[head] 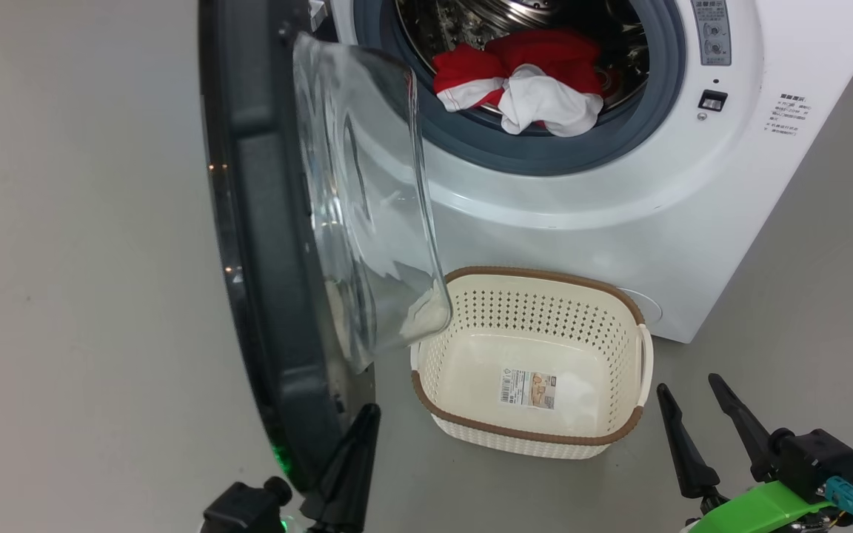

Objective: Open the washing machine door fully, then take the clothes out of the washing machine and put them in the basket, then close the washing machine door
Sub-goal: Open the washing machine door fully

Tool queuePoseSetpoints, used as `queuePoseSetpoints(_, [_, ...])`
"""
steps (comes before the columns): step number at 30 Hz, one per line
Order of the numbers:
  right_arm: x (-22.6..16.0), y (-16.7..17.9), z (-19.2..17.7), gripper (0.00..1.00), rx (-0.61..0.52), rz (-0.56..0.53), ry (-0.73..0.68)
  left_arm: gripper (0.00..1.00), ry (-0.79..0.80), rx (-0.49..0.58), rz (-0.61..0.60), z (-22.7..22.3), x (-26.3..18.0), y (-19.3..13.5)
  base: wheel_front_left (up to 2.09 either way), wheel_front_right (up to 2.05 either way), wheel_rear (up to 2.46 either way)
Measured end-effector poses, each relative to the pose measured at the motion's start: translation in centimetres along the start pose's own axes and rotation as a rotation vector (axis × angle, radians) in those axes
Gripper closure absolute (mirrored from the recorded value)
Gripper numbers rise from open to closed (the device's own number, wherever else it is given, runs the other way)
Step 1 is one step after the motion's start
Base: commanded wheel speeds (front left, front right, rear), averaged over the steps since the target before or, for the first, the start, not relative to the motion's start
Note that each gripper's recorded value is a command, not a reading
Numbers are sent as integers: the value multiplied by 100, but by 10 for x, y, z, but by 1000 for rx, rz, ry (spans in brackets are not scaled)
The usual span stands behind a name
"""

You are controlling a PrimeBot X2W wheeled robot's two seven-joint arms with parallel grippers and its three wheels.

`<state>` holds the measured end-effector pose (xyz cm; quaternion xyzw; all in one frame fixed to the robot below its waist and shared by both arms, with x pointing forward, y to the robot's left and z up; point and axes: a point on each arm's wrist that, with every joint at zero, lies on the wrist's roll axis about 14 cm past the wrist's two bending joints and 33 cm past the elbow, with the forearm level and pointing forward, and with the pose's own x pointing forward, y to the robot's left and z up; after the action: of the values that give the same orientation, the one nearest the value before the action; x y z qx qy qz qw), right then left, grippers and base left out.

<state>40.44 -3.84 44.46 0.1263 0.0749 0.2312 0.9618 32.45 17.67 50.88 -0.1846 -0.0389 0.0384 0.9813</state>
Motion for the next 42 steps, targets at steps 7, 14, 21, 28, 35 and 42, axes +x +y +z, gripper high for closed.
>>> queuePoseSetpoints(7, [1, 4, -3, 0, 3, 12, 8, 100, -13, 30, 110, 5, -5, 35, 0, 0, 0])
queuePoseSetpoints(14, [1, 2, -6, 0, 7, 6, 15, 100, -50, 82, 247, 21, -11, 80, 0, 0, 0])
queuePoseSetpoints(21, [1, -1, -8, 0, 12, -1, 20, 100, -75, 125, 369, 33, -20, 119, 0, 0, 0])
queuePoseSetpoints(28, [2, -5, -10, 0, 16, -11, 25, 100, -85, 156, 469, 41, -30, 150, 0, 0, 0])
queuePoseSetpoints(35, [5, -8, -12, 0, 14, -14, 29, 100, -110, 181, 549, 54, -31, 178, 0, 0, 0])
queuePoseSetpoints(42, [10, -12, -11, 0, 0, -16, 23, 100, -132, 206, 612, 67, -27, 203, 0, 0, 0])
